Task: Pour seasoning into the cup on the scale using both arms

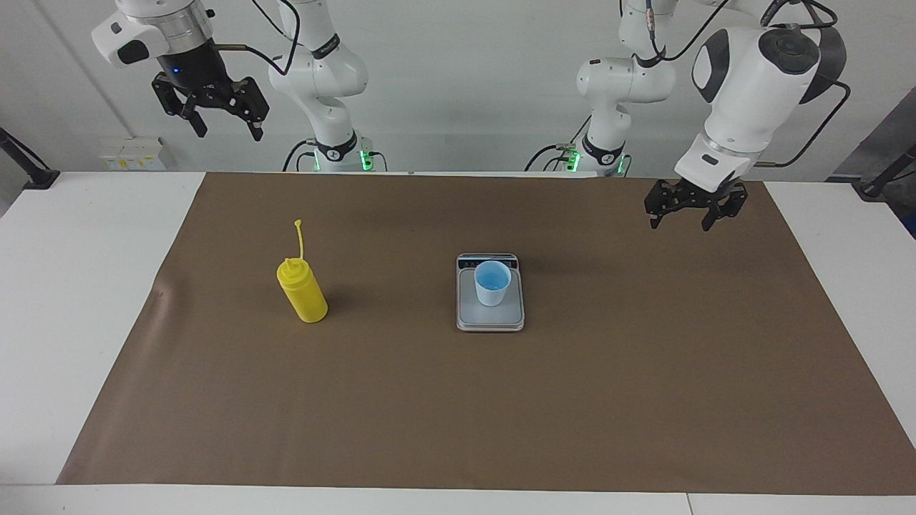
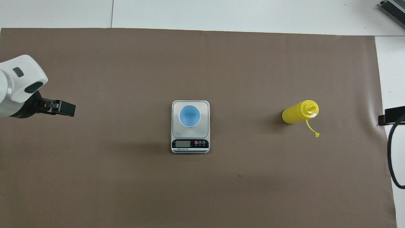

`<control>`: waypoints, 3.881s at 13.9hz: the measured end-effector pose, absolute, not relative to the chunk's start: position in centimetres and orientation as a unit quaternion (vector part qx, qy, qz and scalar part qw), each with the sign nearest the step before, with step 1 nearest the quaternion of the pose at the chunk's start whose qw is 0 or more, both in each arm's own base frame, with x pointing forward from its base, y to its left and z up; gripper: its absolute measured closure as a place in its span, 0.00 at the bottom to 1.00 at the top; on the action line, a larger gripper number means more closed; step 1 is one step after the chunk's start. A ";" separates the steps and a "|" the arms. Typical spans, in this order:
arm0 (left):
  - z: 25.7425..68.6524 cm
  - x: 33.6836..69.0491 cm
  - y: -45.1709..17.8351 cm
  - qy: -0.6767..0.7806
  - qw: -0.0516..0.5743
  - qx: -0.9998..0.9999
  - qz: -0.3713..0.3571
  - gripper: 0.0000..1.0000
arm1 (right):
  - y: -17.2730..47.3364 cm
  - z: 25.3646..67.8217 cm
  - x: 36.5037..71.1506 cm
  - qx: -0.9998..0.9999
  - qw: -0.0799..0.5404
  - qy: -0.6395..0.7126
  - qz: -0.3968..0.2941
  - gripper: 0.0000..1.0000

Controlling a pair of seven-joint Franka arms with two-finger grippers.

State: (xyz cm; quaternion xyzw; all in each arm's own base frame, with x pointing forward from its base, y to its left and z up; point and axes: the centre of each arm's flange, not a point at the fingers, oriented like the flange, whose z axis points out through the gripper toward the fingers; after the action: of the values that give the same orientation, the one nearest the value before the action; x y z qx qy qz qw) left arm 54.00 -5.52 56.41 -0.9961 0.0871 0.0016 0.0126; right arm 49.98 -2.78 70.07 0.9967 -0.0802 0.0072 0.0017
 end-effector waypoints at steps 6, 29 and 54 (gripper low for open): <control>59.3 53.4 -1.6 0.091 0.012 -0.996 0.001 0.00 | -4.5 66.3 52.7 0.941 -0.063 -0.333 0.017 0.00; 62.7 53.4 -2.7 0.061 -0.014 -0.998 0.009 0.00 | -12.8 30.5 60.5 0.709 -0.264 -0.585 -0.292 0.00; 62.7 53.4 -2.7 0.061 -0.014 -0.998 0.010 0.00 | 11.1 39.4 61.9 0.674 -0.237 -0.652 -0.253 0.47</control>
State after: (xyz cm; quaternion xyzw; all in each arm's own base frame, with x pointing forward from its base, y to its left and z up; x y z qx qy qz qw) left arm 53.41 -2.73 62.72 -0.9980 0.0612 0.0096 -0.0138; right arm 61.88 11.10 39.36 0.6741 -0.6522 -0.2528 -0.2373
